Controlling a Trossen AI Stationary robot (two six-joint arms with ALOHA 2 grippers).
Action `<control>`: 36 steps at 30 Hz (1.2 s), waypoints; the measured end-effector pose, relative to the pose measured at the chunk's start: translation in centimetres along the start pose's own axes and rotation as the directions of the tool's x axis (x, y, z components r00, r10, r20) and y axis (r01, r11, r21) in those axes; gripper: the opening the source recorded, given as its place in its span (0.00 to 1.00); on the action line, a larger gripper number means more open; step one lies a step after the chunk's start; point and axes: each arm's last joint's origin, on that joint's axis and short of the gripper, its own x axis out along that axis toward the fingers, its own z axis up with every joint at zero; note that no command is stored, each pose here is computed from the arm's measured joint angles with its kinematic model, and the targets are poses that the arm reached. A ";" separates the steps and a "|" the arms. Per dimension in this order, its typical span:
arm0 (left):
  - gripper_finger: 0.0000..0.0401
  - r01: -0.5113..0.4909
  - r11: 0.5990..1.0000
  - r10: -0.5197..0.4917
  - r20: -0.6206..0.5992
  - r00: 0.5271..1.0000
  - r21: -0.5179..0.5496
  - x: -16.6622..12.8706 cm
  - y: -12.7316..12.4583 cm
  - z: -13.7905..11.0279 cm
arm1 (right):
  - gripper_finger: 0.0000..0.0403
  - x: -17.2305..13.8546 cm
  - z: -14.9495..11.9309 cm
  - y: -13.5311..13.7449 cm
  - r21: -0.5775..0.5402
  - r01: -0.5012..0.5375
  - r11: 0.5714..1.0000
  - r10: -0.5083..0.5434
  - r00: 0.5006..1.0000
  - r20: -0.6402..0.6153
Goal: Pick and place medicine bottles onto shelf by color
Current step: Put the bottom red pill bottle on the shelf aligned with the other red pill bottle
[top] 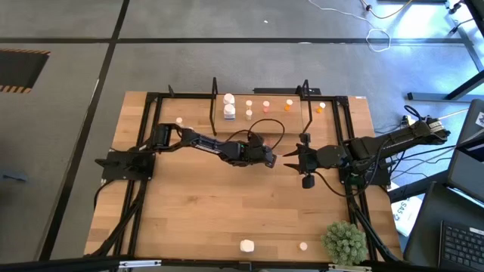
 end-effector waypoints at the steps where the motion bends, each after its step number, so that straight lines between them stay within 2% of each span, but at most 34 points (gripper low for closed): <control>1: 0.28 -0.005 1.000 0.005 -0.005 1.000 0.005 -0.3 0.0 0.2 | 0.34 0.0 0.0 0.0 0.000 0.000 1.000 0.000 1.000 -0.001; 7: 0.28 -0.003 1.000 0.005 -0.079 0.997 0.027 -2.3 0.2 1.5 | 0.34 0.0 0.0 0.0 0.001 0.000 1.000 0.000 1.000 0.003; 9: 0.28 0.020 0.999 -0.017 -0.096 0.995 0.030 -2.6 0.1 1.9 | 0.34 0.0 0.0 0.0 0.001 0.000 1.000 0.000 1.000 0.001; 11: 0.28 0.025 0.996 -0.013 -0.134 0.991 0.089 -3.4 0.4 2.4 | 0.34 0.0 0.0 0.0 0.001 0.000 1.000 0.000 1.000 0.001; 14: 0.28 0.085 0.990 -0.064 -0.175 0.983 0.113 -4.2 0.4 3.6 | 0.34 0.0 0.0 0.0 0.001 0.000 1.000 0.000 1.000 0.003; 23: 0.28 0.101 0.984 -0.067 -0.220 0.973 0.149 -5.9 1.6 6.4 | 0.34 0.0 0.1 0.0 0.003 -0.003 1.000 0.003 1.000 0.008; 30: 0.28 0.126 0.982 -0.087 -0.258 0.962 0.140 -5.9 2.4 7.8 | 0.34 0.0 0.1 0.0 0.003 -0.008 1.000 0.008 1.000 0.011; 36: 0.28 0.153 0.973 -0.096 -0.296 0.950 0.176 -6.0 2.8 8.0 | 0.34 0.0 0.1 0.0 0.004 -0.007 1.000 0.007 1.000 0.012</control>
